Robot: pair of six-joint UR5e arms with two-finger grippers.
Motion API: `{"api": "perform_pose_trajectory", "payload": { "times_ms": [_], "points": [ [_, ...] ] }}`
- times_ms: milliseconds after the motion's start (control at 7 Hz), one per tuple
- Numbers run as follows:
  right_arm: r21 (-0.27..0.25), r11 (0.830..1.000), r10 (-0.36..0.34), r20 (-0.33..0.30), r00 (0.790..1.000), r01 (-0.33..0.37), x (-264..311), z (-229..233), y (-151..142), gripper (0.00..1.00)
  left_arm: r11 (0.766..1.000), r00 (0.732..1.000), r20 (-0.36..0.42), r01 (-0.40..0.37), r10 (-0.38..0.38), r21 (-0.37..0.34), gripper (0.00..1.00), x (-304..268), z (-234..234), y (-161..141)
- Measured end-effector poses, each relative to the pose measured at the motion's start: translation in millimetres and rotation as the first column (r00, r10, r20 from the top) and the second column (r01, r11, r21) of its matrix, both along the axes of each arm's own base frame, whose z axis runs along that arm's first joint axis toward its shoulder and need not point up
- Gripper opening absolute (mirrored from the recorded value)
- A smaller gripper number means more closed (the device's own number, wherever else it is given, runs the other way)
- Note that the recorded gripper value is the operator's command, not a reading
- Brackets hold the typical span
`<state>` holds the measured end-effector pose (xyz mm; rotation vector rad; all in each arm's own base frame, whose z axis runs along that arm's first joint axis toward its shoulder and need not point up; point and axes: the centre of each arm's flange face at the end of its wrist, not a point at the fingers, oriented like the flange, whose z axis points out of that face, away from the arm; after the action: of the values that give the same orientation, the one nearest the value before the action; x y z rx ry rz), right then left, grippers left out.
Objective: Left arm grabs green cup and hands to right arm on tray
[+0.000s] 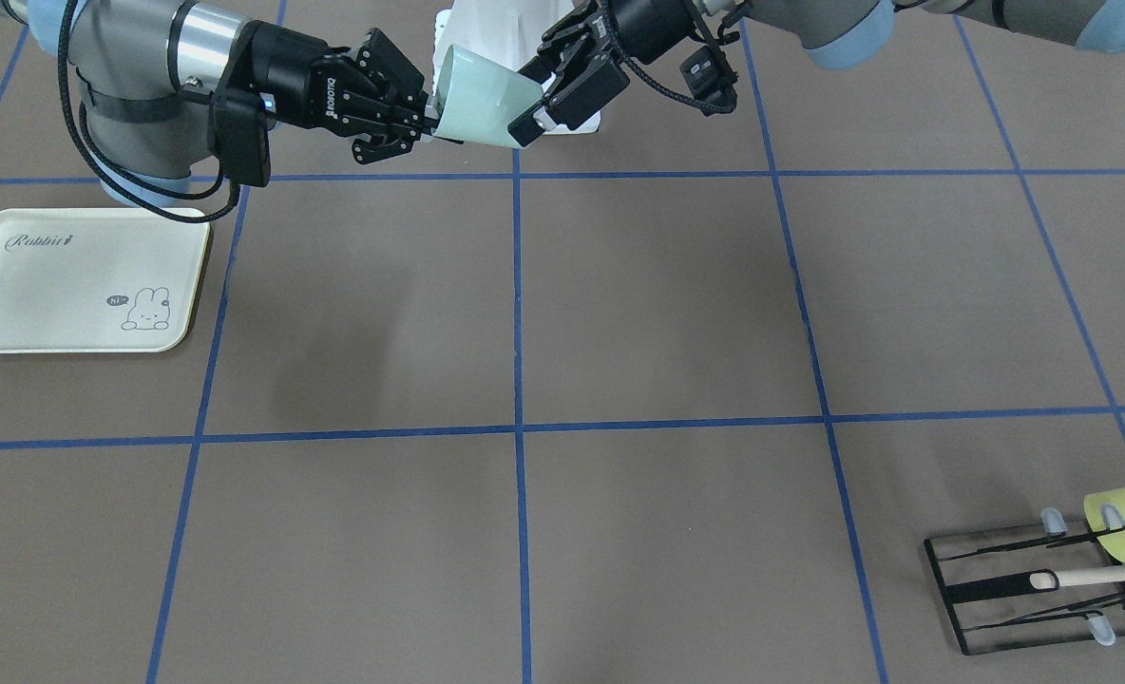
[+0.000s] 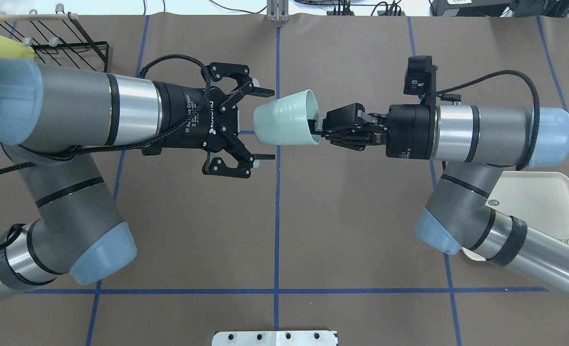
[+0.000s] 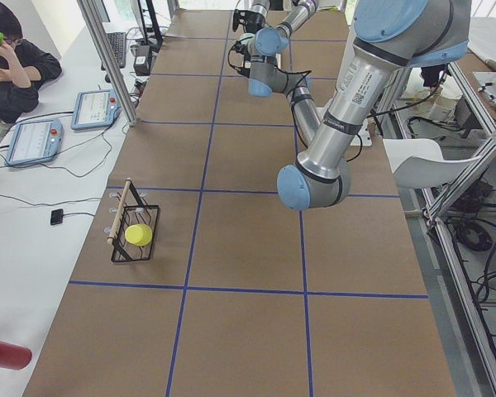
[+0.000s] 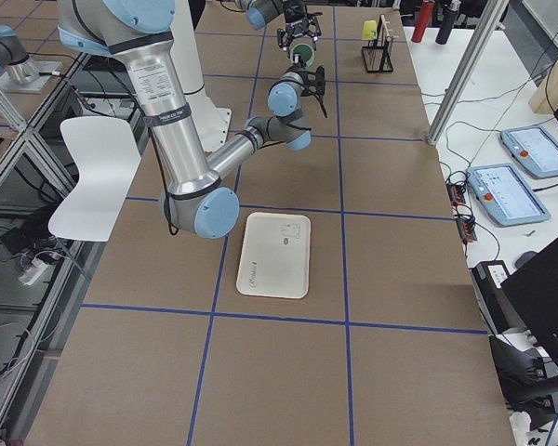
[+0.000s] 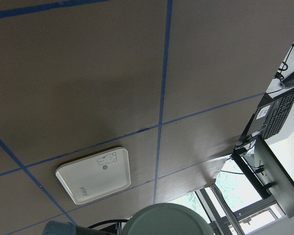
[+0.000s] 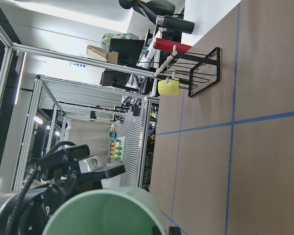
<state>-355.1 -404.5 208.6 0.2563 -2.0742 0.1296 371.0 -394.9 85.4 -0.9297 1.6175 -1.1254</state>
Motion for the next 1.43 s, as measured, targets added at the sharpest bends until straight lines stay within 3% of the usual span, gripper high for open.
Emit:
{"api": "perform_pose_trajectory", "payload": {
  "times_ms": [571, 857, 1143, 1286, 1429],
  "points": [
    [0.012, 0.987, 0.158, -0.091, 0.983, -0.158, 31.4, 12.6, -41.1, 0.00, 1.000, 1.000, 0.010, 0.013, -0.013, 0.022, 1.00, -2.9, 1.1, -3.3],
    [0.026, 0.973, 0.230, -0.216, 0.949, -0.229, 51.8, 36.9, -65.4, 0.00, 0.997, 0.999, 0.032, 0.037, -0.039, 0.062, 1.00, -3.9, 3.7, -8.7],
    [0.078, 0.967, 0.255, -0.397, 0.882, -0.244, 77.1, 70.6, -89.2, 0.00, 0.974, 0.990, 0.089, 0.092, -0.113, 0.209, 1.00, -12.3, 11.1, -22.4],
    [0.103, 0.962, 0.269, -0.486, 0.831, -0.251, 94.5, 94.0, -100.1, 0.00, 0.939, 0.977, 0.132, 0.116, -0.166, 0.325, 0.99, -21.3, 16.1, -32.6],
    [0.133, 0.960, 0.278, -0.571, 0.772, -0.247, 115.6, 121.4, -109.1, 0.00, 0.888, 0.956, 0.189, 0.120, -0.223, 0.444, 1.00, -30.4, 25.7, -43.8]
  ]
}}
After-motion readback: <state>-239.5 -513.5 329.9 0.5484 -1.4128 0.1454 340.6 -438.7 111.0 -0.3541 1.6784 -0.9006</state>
